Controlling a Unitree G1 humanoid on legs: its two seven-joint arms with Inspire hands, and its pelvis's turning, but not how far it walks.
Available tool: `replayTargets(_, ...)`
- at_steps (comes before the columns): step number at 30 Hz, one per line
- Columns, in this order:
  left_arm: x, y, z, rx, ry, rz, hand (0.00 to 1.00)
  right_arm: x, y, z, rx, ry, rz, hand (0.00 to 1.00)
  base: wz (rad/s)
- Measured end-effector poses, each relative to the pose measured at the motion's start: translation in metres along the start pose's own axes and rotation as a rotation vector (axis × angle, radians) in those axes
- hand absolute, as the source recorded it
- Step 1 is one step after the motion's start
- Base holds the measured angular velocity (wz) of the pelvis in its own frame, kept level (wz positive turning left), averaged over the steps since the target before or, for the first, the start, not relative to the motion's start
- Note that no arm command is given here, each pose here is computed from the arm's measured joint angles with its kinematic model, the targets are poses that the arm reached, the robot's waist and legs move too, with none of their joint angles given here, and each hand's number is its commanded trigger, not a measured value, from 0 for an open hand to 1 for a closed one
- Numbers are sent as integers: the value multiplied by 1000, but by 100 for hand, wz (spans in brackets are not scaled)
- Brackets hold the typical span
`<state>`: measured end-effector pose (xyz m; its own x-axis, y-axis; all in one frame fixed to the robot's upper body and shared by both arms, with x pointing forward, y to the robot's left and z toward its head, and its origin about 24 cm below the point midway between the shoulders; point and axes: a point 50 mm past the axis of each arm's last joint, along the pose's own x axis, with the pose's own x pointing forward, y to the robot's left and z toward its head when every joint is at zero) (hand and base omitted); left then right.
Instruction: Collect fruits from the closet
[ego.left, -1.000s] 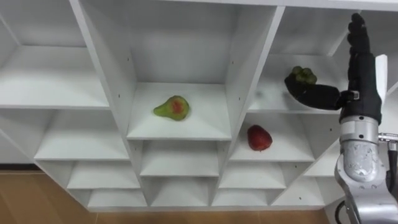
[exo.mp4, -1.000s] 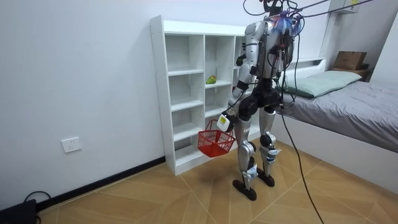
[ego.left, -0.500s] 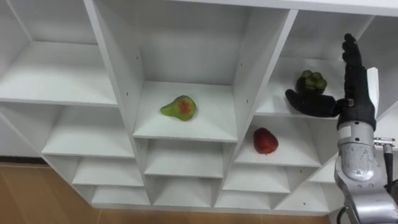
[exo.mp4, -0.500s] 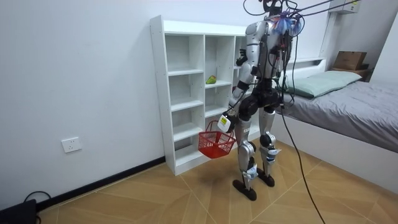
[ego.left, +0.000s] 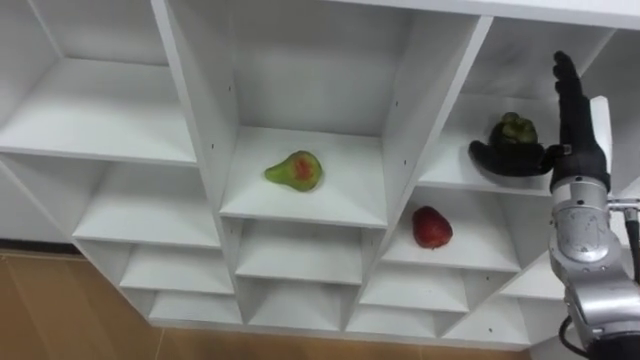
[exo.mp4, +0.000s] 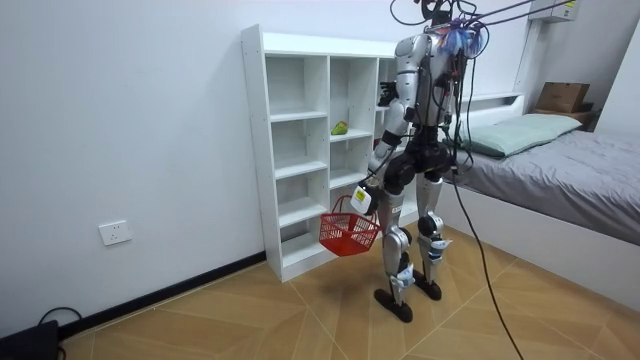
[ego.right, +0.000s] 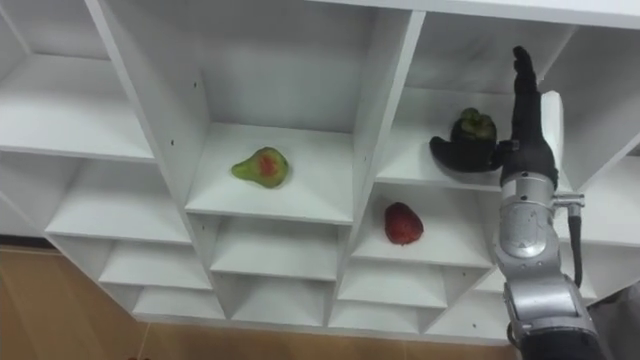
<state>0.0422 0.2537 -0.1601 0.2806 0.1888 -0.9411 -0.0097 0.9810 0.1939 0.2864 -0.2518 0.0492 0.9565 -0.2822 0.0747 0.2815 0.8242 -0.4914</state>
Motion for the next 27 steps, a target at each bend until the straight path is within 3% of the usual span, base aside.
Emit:
replayTargets(18,0,4,3,41,21,0,100,7,3,-2,-48,38,112,0,1)
replayTargets(27,0,4,1,27,24,4,100,3,6,-20,38,131,172,0,2)
